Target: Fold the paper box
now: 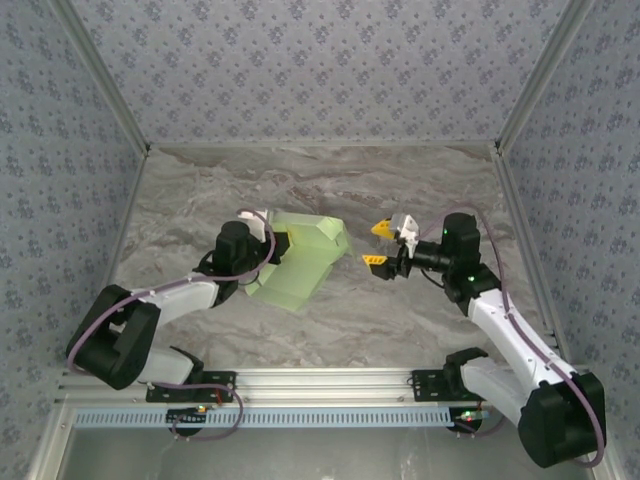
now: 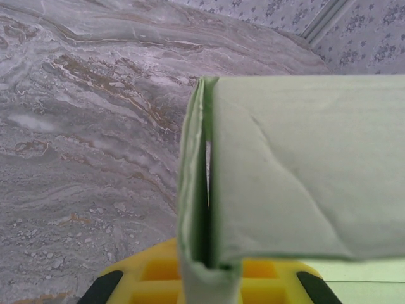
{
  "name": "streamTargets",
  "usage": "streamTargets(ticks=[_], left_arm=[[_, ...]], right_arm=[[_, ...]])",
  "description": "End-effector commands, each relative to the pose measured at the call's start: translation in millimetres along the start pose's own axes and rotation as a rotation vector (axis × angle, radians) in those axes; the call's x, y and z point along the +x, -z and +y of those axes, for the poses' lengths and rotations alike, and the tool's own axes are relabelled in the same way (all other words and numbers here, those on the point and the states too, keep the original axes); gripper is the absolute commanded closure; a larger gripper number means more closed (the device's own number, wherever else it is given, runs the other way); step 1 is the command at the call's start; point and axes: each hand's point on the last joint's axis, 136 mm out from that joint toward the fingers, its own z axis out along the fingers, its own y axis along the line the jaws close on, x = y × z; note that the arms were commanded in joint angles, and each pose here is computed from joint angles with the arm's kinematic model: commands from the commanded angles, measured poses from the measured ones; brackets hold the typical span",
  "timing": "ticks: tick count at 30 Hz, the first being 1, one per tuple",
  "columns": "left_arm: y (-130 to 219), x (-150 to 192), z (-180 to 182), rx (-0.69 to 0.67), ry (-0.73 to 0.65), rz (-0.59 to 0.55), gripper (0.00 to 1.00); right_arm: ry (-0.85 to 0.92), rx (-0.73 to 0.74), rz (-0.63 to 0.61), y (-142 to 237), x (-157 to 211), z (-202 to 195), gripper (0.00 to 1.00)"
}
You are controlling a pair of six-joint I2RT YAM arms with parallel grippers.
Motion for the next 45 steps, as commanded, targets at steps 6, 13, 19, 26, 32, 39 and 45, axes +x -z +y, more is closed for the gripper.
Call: streamTargets(ticks=[6,13,19,26,32,39,45], left_arm=[[0.0,-16.2,-19.4,0.082,-0.059,-0.007,1.0],[-1.3,-17.8,-24.5,0.109,-0.045,-0.007,1.0],[-1.9,-17.7,-26.5,0.12,-0.039,-0.006,1.0],[-3.0,-17.6,-21.0,0.096,-0.034,-0.015,1.0],[1.9,-22.5,-3.0,-0.008,-0.003,-0.064,1.0],[7.5,-23.9,21.8,-0.149,0.015,-0.108,1.0],[7.8,-24.2,31.9,-0.212,-0.034,-0.107,1.0]], right_arm=[[-0.22,-0.249,0.091,-13.0,4.9,16.7,0.31],[-0.181,-0.241,0.126,-42.6,18.1,17.2,0.34],[-0.122,-0.116,0.102,-66.8,21.5,4.6,0.39],[-0.077,-0.014,0.068,-82.5,13.4,1.2,0.4],[-0.094,0.243,0.072,-96.2,14.6,-17.6,0.35],[-0.141,0.406,0.132,-109.8,29.7,-33.5,0.33],[-0.171,0.36,0.168,-114.4,34.7,-33.1,0.28]])
